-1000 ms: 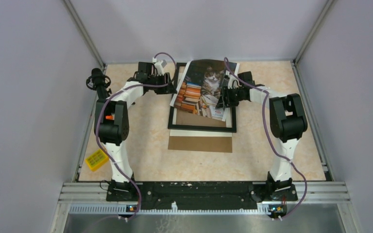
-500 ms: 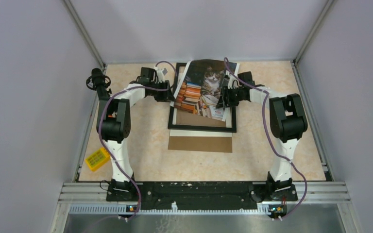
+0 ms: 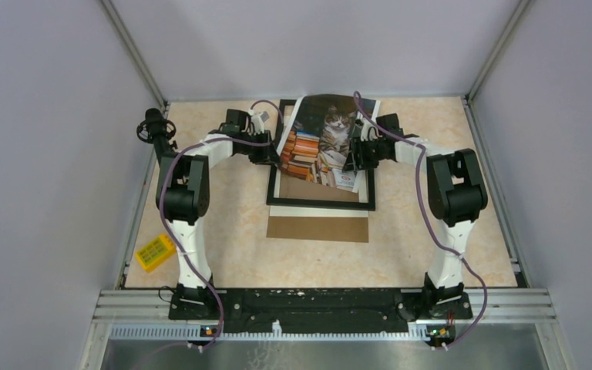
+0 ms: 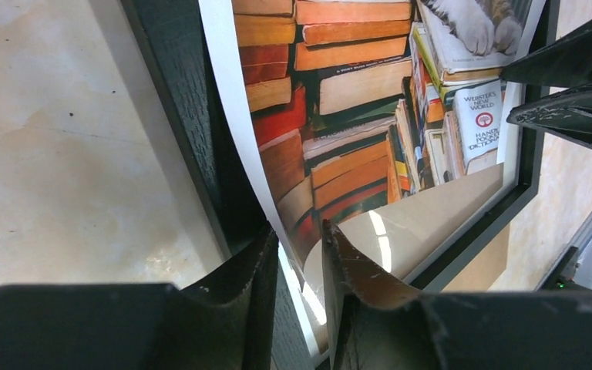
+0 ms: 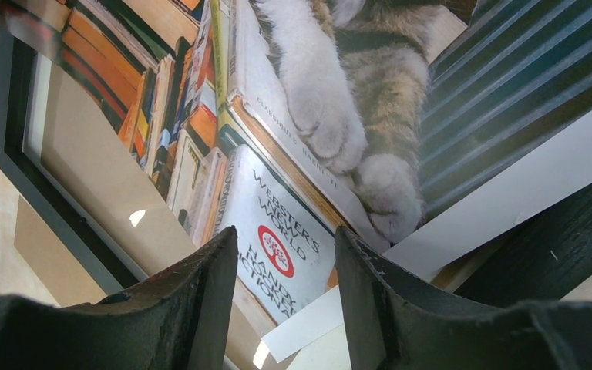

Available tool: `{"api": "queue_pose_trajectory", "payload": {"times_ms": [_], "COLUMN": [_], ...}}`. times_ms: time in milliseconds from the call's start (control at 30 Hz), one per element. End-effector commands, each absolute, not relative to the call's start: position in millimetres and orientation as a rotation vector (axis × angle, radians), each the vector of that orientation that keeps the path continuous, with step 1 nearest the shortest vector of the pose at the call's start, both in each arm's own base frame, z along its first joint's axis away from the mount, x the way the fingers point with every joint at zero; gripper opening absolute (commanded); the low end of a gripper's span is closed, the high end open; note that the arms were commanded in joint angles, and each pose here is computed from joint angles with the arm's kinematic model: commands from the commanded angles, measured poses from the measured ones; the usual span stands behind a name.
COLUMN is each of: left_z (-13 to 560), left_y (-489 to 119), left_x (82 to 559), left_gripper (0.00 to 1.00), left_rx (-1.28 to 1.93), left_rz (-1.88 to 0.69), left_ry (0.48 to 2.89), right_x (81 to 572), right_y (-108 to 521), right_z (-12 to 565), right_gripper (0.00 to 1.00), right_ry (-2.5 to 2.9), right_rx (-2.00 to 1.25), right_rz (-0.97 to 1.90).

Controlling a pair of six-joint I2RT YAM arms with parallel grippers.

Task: Take the photo out of the frame
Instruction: Adjust the photo in the photo frame.

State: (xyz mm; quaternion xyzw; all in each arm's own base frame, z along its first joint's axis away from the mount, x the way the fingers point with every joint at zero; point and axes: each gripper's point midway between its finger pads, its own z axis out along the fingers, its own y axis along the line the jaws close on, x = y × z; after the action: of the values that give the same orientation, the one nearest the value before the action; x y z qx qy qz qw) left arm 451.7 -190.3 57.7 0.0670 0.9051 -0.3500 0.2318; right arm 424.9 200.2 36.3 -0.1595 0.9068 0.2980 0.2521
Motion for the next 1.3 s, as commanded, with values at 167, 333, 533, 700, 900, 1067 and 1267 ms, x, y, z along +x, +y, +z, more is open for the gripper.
{"api": "queue_pose_trajectory", "payload": {"times_ms": [167, 333, 533, 700, 900, 1067, 1267], "left_z": [52, 50, 44, 37, 53, 86, 112], "left_y": [-204, -210, -221, -226, -235, -237, -233], "left_x": [464, 476, 480, 483, 472, 451, 414], "left_gripper": [0.46, 0.46, 0.47, 0.43, 0.0, 0.0, 0.0], "left_rx": [0.11, 0.064, -0.009, -0.034, -0.001, 0.088, 0.089], "left_rz": [-1.055, -1.098, -1.209, -1.271, -1.398, -1.506, -1.602], "left_ry": [2.449, 2.404, 2.385, 2.377, 2.337, 2.231, 2.154], "right_x": [409, 408, 407, 407, 406, 410, 413], "right_y": [191, 189, 188, 188, 187, 190, 190], "right_z": [2, 0, -5, -5, -3, 15, 39], "right_gripper": [0.5, 0.49, 0.49, 0.49, 0.49, 0.5, 0.54], "right_ry": [2.578, 2.586, 2.599, 2.601, 2.6, 2.561, 2.513], "right_rx": [-0.445, -0.446, -0.444, -0.447, -0.451, -0.46, -0.482], "right_rz": [0.699, 0.687, 0.682, 0.678, 0.678, 0.686, 0.682]}}
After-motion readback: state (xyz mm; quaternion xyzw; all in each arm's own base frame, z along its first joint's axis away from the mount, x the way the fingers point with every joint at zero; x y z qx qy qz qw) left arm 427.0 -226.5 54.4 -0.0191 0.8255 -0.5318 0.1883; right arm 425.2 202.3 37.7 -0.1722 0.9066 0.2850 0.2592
